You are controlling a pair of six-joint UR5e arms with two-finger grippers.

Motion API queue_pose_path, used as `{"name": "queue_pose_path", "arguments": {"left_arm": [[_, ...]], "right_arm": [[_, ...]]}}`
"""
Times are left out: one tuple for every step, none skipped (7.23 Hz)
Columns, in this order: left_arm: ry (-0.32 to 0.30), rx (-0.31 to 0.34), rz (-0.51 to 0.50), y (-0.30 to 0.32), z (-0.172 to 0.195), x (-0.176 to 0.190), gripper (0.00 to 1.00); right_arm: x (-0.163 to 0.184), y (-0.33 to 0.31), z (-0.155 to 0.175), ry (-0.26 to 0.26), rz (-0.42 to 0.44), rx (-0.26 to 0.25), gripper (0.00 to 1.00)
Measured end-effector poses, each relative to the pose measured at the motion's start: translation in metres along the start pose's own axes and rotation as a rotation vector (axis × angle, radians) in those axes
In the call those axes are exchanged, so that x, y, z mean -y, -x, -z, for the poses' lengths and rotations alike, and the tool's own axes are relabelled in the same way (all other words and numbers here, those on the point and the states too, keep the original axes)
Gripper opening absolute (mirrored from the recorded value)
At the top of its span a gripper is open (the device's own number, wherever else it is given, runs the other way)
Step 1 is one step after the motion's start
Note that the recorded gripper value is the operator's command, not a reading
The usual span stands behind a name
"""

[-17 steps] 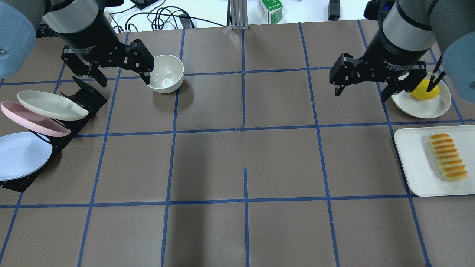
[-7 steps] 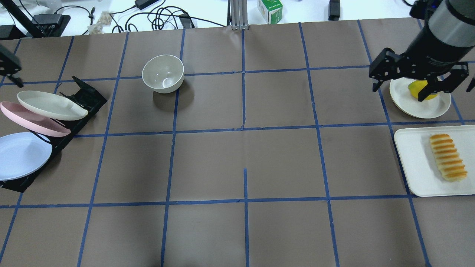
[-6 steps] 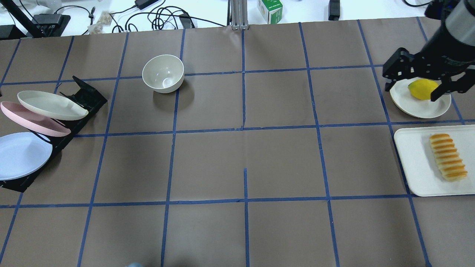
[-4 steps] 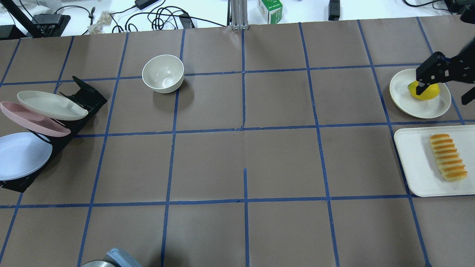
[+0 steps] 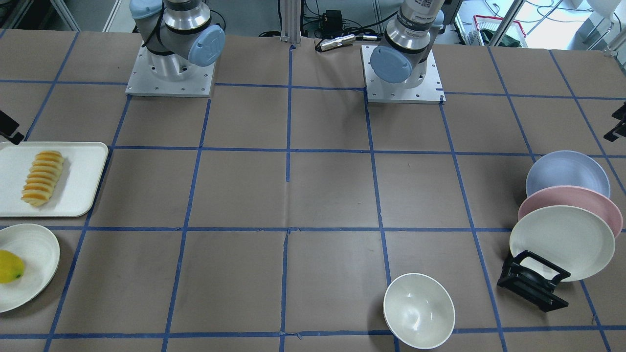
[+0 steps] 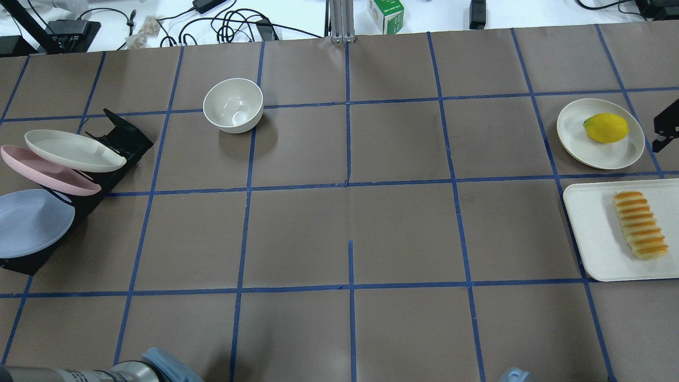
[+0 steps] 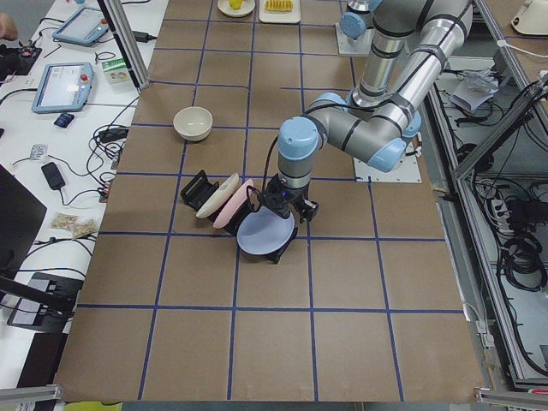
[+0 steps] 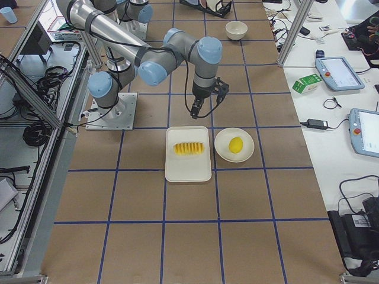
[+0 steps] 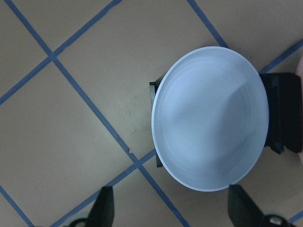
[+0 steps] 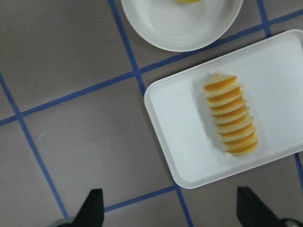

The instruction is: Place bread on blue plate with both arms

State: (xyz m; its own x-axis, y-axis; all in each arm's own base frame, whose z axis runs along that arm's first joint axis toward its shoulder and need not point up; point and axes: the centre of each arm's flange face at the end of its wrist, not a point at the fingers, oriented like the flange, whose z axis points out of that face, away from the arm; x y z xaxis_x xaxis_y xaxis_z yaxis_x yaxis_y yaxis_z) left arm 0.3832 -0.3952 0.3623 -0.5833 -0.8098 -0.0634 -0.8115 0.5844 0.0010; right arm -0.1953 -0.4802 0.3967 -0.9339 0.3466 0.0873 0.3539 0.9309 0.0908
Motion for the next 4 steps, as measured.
{"name": "queue_pose_path", "arguments": {"left_arm": [[0.033,0.015,0.01,0.008,-0.023,0.01,0.79],[0.045,0.047,0.015,0.014,-0.044,0.022,0.79],[0.035,0.071,0.02,0.017,-0.061,0.033,0.79],[0.033,0.079,0.022,0.016,-0.074,0.039,0.79]], "right_arm": [[0.008,-0.009,-0.016,0.036,-0.001,-0.035,1.0],[0.016,-0.013,-0.031,0.063,0.0,-0.048,1.0],[0.026,-0.019,-0.043,0.059,-0.003,-0.057,1.0],[0.036,-0.024,-0.052,0.035,-0.009,-0.064,1.0]]}}
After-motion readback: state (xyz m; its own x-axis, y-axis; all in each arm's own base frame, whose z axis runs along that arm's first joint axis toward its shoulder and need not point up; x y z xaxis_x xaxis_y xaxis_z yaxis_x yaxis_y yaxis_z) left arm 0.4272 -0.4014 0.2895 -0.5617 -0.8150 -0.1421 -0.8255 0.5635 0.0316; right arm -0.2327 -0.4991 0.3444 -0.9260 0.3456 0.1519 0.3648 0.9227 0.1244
